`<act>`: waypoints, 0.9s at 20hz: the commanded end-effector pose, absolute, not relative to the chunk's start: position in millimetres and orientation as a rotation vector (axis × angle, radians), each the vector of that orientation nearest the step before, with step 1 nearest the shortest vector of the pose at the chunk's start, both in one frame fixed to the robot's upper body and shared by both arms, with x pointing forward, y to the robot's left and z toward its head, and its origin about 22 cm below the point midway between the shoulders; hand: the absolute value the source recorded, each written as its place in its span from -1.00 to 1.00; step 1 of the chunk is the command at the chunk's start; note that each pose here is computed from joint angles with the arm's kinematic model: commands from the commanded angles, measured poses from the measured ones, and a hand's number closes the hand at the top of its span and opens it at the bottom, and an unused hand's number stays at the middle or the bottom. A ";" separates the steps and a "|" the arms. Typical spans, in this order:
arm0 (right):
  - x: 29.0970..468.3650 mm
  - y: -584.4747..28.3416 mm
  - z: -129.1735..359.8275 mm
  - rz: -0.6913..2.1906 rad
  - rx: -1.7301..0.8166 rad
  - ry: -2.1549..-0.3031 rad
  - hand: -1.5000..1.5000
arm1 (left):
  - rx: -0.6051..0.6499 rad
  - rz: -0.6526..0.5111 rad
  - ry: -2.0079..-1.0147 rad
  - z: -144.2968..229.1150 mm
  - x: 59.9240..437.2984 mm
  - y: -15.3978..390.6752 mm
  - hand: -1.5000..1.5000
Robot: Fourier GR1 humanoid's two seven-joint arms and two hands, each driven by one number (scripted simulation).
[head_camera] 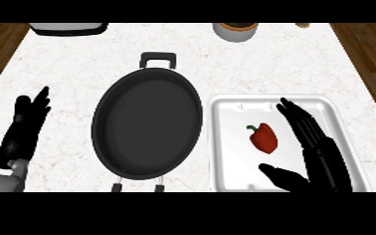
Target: Pick the bell pepper from the tray and place it in the pot
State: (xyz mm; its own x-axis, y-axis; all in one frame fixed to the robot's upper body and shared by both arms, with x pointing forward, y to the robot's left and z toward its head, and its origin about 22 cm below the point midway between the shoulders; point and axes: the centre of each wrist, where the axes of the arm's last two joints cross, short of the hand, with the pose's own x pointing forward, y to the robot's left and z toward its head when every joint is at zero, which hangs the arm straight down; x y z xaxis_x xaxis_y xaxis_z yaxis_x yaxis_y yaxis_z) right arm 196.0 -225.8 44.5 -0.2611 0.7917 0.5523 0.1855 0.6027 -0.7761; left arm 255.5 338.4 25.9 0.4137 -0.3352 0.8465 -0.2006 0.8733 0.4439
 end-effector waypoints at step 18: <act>191.0 -165.5 131.5 1.152 -0.852 -0.968 -1.00 | 0.528 -0.113 -1.158 20.7 266.4 331.8 0.00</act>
